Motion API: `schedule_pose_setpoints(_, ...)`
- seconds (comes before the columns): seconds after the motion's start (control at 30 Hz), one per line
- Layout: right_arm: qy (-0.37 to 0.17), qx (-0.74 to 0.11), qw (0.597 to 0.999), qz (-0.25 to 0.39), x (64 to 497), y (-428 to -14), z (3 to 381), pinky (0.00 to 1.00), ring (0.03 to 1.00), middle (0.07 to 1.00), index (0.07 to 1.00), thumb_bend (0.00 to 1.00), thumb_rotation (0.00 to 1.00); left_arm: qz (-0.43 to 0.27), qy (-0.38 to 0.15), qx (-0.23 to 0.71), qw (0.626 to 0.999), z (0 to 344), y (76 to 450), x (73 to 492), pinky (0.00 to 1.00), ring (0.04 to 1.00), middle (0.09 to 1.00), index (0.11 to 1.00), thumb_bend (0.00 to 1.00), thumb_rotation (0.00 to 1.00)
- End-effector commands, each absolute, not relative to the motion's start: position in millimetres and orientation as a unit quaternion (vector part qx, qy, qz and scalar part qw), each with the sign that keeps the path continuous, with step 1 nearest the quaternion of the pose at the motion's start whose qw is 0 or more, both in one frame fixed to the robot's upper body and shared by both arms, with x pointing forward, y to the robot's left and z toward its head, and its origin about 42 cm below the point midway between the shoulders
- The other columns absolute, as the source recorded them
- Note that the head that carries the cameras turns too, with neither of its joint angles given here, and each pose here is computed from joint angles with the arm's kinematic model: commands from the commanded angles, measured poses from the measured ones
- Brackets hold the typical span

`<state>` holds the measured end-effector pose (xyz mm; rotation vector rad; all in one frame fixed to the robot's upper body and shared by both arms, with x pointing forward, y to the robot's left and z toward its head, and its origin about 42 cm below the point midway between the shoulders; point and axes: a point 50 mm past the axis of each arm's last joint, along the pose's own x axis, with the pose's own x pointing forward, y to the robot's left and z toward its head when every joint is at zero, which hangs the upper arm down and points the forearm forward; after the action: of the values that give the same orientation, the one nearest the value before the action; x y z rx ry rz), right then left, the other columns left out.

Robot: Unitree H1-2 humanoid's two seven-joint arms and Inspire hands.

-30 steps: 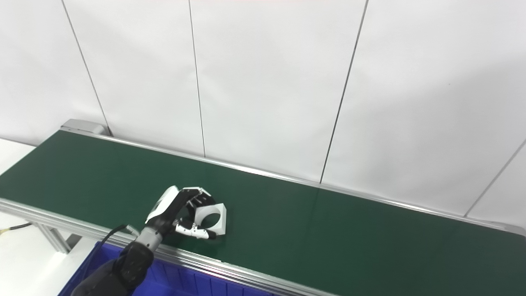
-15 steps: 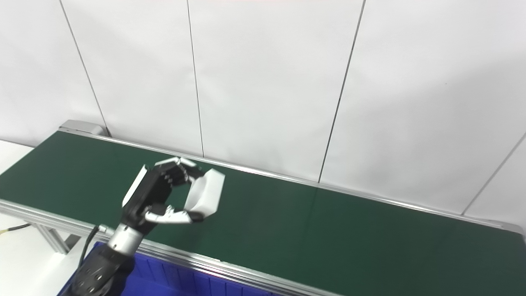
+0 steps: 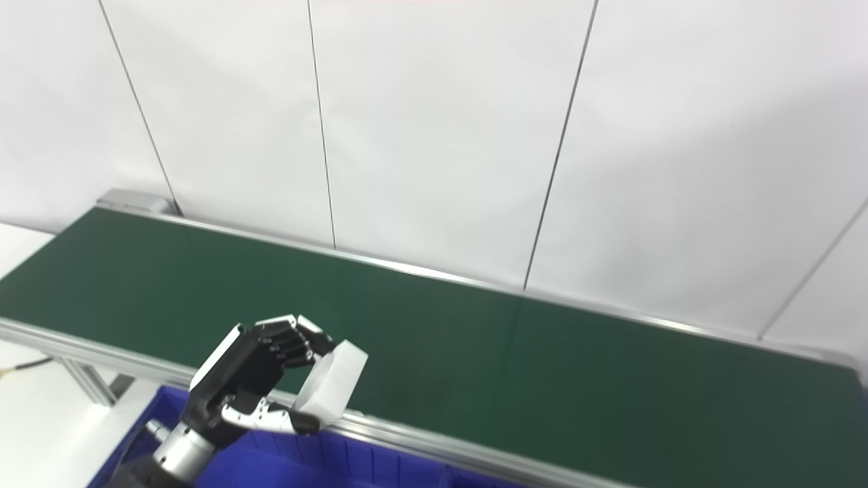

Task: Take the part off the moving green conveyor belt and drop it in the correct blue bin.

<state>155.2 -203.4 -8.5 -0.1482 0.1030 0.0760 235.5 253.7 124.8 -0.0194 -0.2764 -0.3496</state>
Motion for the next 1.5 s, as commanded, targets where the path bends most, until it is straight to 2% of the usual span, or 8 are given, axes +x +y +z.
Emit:
schedule_pose_setpoints(0.0, 0.014, -0.067, 0.997, 0.037, 158.6, -202.3, 2.7, 0.65, 0.72, 0.767, 0.789, 0.66, 0.03, -0.181, -0.162, 0.011, 0.97, 127.8, 250.4, 233.9, 0.34, 0.446, 0.508, 0.491, 0.48, 0.0)
schedule_pose_setpoints(0.73, 0.003, -0.07, 0.996, 0.047, 159.4, -199.4, 8.5, 0.64, 0.717, 0.767, 0.782, 0.67, 0.05, -0.151, 0.022, 0.106, 0.983, 3.7, 257.4, 227.5, 0.41, 0.468, 0.506, 0.46, 0.48, 0.0)
schedule_pose_setpoints(1.1, 0.007, -0.073, 0.996, 0.047, 157.3, -198.1, 6.7, 0.64, 0.719, 0.768, 0.785, 0.67, 0.05, -0.02, 0.039, 0.245, 0.968, -16.0, 260.7, 220.7, 0.35, 0.453, 0.514, 0.504, 0.47, 0.0)
schedule_pose_setpoints(1.17, 0.006, -0.079, 0.996, 0.049, 157.8, -198.4, 6.6, 0.64, 0.718, 0.769, 0.788, 0.66, 0.04, 0.003, 0.053, 0.254, 0.966, -16.9, 257.7, 218.5, 0.45, 0.46, 0.541, 0.495, 0.49, 0.0)
schedule_pose_setpoints(1.2, 0.005, -0.081, 0.996, 0.048, 158.4, -198.4, 6.5, 0.64, 0.714, 0.767, 0.787, 0.66, 0.04, 0.007, 0.063, 0.266, 0.962, -16.9, 257.3, 218.3, 0.54, 0.585, 0.65, 0.496, 0.5, 0.02)
schedule_pose_setpoints(1.27, 0.006, -0.077, 0.996, 0.047, 159.1, -198.3, 6.3, 0.63, 0.711, 0.765, 0.785, 0.66, 0.05, 0.009, 0.083, 0.287, 0.954, -16.9, 258.4, 218.3, 0.78, 0.835, 0.867, 0.774, 0.71, 0.0)
schedule_pose_setpoints(1.3, 0.006, -0.075, 0.996, 0.046, 159.3, -198.1, 6.1, 0.63, 0.71, 0.764, 0.783, 0.66, 0.05, 0.007, 0.093, 0.293, 0.952, -16.7, 259.3, 218.3, 0.85, 0.928, 0.951, 0.863, 0.75, 0.0)
schedule_pose_setpoints(1.47, 0.007, -0.074, 0.996, 0.046, 160.0, -197.8, 5.5, 0.63, 0.708, 0.763, 0.782, 0.67, 0.06, -0.015, 0.124, 0.302, 0.945, -14.1, 263.4, 218.4, 0.86, 0.997, 0.998, 0.973, 0.79, 0.04)
